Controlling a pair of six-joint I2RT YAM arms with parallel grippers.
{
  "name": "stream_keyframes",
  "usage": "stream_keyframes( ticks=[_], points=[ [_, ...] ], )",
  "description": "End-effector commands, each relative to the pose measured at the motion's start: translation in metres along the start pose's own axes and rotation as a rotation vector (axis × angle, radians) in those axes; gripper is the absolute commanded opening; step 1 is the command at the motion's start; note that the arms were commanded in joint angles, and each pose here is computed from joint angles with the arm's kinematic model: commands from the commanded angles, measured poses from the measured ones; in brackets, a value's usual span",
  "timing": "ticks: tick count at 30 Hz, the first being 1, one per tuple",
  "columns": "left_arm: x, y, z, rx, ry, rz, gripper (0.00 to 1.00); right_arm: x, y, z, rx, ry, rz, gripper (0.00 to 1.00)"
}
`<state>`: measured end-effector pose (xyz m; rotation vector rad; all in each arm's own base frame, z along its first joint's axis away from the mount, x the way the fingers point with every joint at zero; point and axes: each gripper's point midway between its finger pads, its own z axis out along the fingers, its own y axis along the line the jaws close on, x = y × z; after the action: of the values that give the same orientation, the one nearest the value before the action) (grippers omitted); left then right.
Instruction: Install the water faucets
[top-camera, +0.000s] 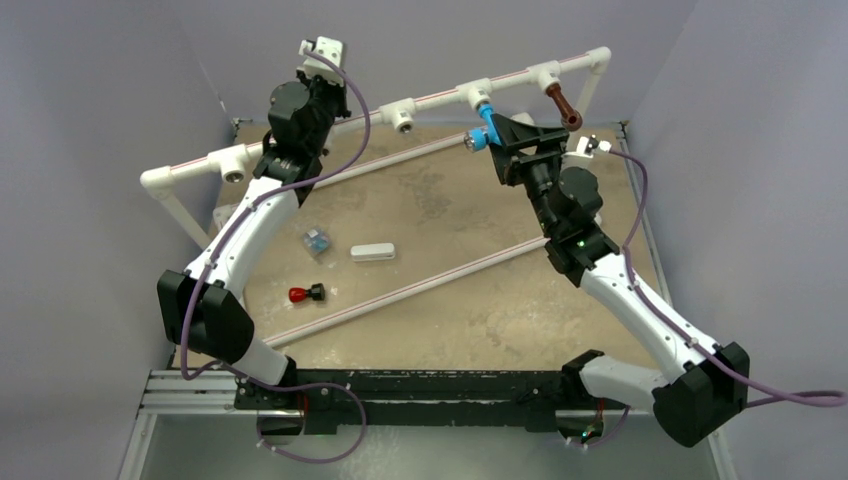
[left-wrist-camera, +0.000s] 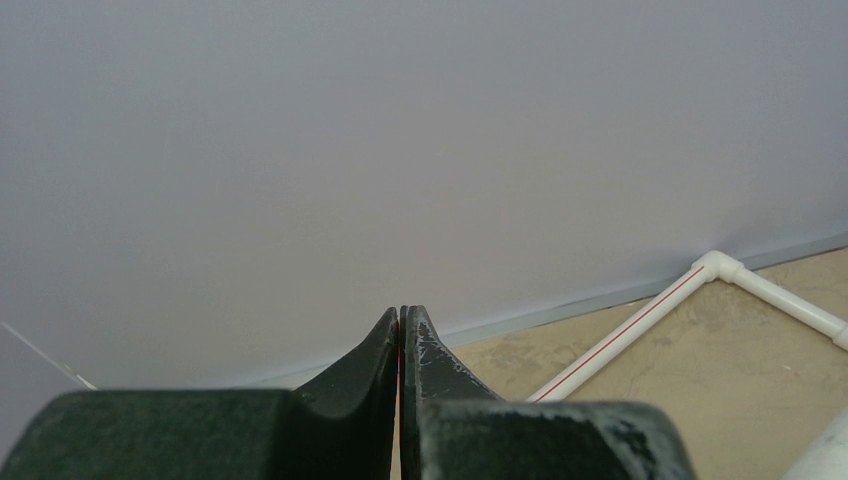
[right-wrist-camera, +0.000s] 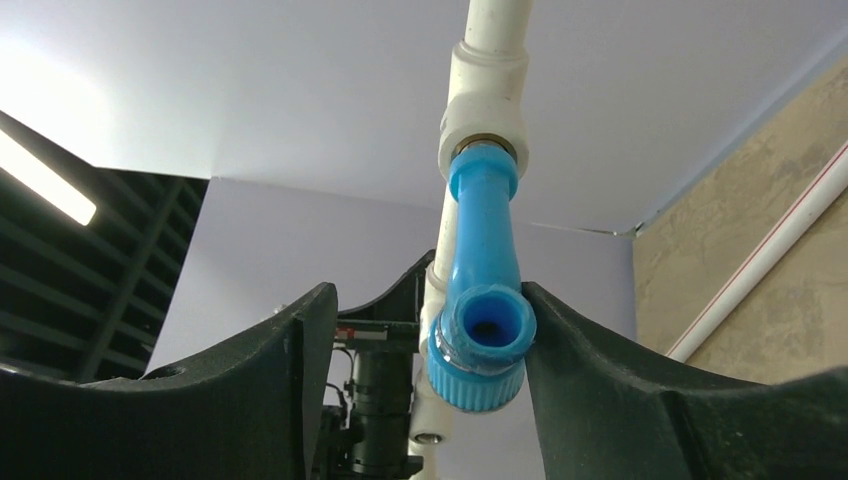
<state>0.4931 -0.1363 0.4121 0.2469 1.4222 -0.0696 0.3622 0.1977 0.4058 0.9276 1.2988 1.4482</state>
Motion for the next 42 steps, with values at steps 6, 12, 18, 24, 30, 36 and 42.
stream_keyframes(
  ticks=[6, 12, 18, 24, 30, 36, 42],
  points=[
    [0.062, -0.023, -0.009, 0.085, 0.186, 0.034, 0.0, -0.008, 0.052, -0.031, -0.113, -0.003, -0.08, 0.71],
    [0.065, -0.024, -0.008, 0.087, 0.194, 0.033, 0.0, -0.018, 0.041, -0.04, -0.041, -0.034, -0.219, 0.72],
    [0.065, -0.023, -0.009, 0.083, 0.194, 0.037, 0.0, -0.036, 0.028, -0.051, 0.045, -0.095, -0.398, 0.74],
    [0.066, -0.023, -0.008, 0.084, 0.196, 0.038, 0.0, -0.054, 0.054, -0.064, 0.003, -0.152, -0.641, 0.75],
    [0.068, -0.024, -0.007, 0.086, 0.199, 0.038, 0.0, -0.059, 0.089, -0.07, -0.086, -0.146, -1.052, 0.75],
    [0.069, -0.023, -0.006, 0.082, 0.2, 0.042, 0.0, -0.066, 0.109, -0.076, -0.149, -0.151, -1.47, 0.77],
    [0.069, -0.023, -0.006, 0.081, 0.201, 0.044, 0.0, -0.063, 0.105, -0.071, -0.184, -0.06, -1.876, 0.77]
  ],
)
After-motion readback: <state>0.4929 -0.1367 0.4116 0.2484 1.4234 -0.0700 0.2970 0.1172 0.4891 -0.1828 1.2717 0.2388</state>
